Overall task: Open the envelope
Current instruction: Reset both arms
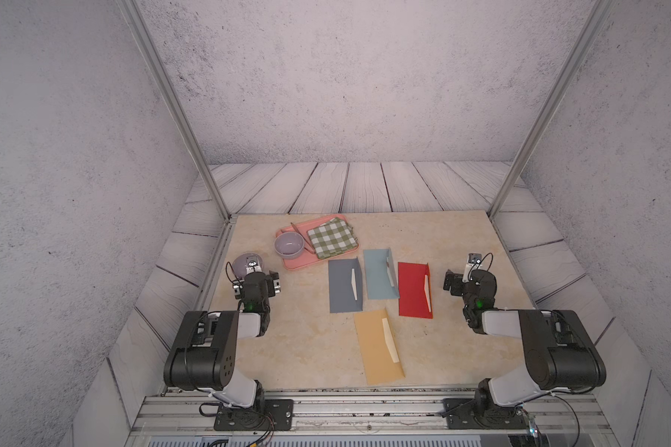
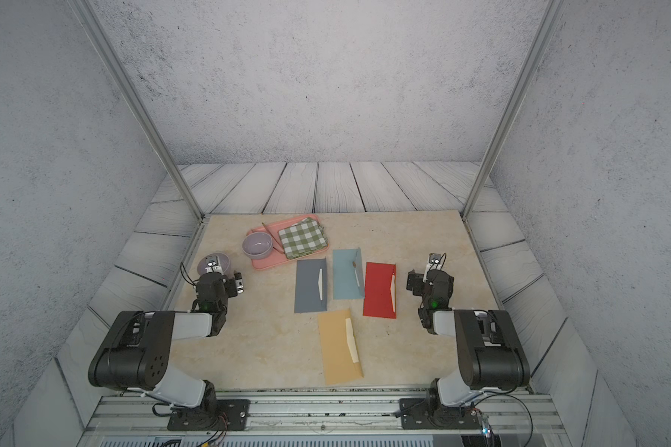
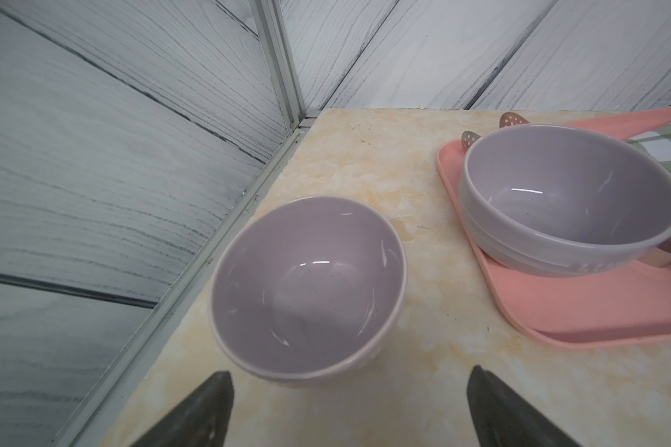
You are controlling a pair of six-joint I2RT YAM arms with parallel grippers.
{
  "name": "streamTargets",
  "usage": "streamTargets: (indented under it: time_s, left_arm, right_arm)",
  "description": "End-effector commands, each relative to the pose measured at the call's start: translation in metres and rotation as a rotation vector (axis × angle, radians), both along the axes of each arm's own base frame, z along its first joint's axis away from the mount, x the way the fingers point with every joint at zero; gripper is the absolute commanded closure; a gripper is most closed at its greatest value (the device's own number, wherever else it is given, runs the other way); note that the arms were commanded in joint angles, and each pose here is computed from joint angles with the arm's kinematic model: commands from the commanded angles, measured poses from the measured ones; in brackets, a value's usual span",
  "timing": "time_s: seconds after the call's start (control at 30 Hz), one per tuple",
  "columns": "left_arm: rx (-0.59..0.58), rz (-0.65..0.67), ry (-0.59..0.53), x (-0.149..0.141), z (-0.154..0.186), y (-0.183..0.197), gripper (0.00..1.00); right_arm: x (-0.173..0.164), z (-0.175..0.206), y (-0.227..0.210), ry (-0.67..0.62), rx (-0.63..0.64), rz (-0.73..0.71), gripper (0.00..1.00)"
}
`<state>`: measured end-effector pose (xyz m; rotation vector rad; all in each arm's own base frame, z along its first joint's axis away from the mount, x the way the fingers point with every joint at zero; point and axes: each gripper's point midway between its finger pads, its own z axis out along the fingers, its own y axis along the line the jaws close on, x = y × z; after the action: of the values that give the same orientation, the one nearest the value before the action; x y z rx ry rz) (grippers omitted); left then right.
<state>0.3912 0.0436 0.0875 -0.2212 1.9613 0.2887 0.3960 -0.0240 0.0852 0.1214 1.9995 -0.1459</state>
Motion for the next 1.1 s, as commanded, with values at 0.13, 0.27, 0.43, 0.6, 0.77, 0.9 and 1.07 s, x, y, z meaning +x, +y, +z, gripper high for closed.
streamTargets:
  time_s: [0.13,0.27,0.43,0.6,0.77,0.9,1.07]
  left_arm:
    - [-0.008,0.007,-0.023,0.004,0.010,0.002,0.01]
    - [-0.008,0.005,-0.016,0.005,0.009,0.002,0.01]
    - [-0.009,0.007,-0.016,0.005,0.009,0.002,0.01]
    - [-0.009,0.005,-0.021,0.004,0.009,0.002,0.01]
    - [-0.011,-0.087,-0.011,0.007,0.008,-0.012,0.01]
    - [-0.010,-0.415,-0.062,-0.001,0.011,-0.060,0.01]
    - [-0.029,-0.010,-0.029,0.002,0.009,0.002,0.01]
  right_arm:
    - [0.003,0.003,-0.001,-0.011,0.001,-0.013,0.01]
    - [0.003,0.003,-0.001,-0.012,0.002,-0.013,0.01]
    - [0.003,0.003,-0.001,-0.013,0.001,-0.015,0.01]
    - [0.003,0.004,-0.001,-0.014,0.001,-0.014,0.01]
    - [0.003,0.003,-0.001,-0.013,0.002,-0.014,0.01]
    - [0.002,0.003,-0.001,-0.012,0.002,-0.015,0.01]
    - [0.003,0.003,-0.001,-0.011,0.002,-0.014,0.01]
